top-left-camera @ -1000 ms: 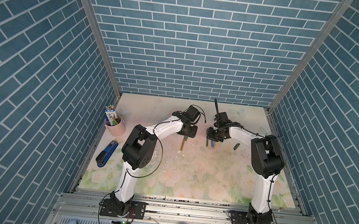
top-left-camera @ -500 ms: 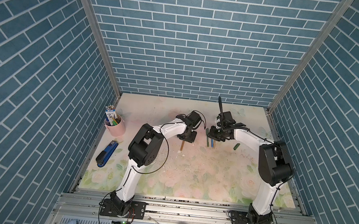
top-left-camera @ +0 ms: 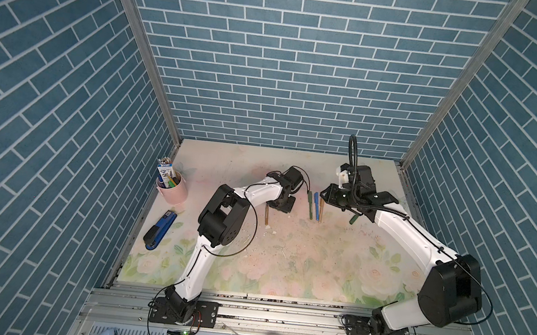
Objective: Insert pens into pen caps
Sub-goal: Pick up a pen from the center of the table.
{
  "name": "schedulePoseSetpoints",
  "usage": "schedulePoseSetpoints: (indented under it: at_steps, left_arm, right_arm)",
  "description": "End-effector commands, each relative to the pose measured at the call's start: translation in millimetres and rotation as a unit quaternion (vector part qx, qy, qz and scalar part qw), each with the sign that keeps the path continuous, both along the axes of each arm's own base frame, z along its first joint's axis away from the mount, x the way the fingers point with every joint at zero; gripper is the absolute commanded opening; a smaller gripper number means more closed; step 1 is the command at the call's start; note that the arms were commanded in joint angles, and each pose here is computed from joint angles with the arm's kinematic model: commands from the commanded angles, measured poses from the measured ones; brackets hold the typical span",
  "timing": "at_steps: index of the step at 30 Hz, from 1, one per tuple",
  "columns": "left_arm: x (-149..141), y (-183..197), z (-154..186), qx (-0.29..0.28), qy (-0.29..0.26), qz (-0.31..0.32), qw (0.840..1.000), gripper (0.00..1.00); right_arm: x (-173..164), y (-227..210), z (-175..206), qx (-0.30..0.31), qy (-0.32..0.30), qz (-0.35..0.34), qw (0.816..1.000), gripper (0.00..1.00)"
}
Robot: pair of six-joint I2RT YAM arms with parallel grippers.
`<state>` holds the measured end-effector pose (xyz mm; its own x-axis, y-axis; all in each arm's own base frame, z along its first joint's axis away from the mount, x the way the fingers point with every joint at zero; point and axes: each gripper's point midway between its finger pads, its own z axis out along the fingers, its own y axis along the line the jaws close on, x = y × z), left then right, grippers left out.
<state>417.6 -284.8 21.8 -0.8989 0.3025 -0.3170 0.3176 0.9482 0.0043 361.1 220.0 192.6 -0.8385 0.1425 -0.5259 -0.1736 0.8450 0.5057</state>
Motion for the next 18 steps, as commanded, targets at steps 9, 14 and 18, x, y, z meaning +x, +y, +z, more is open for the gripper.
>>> schedulePoseSetpoints:
  at_steps: [9, 14, 18]
  left_arm:
    - [-4.4, 10.3, -9.7, 0.041, 0.012, -0.013, 0.999, 0.13]
    - [-6.9, 8.4, -3.0, 0.030, 0.008, -0.019, 0.999, 0.05]
    - [-8.6, 6.0, 4.0, 0.017, 0.002, -0.024, 1.000, 0.04]
  right_arm:
    - [-15.0, -22.7, 16.2, -0.016, -0.026, -0.026, 0.999, 0.24]
    - [-14.0, -22.8, 15.7, -0.015, -0.028, -0.026, 0.999, 0.24]
    - [-13.6, -18.9, 14.1, -0.006, -0.026, -0.021, 0.999, 0.24]
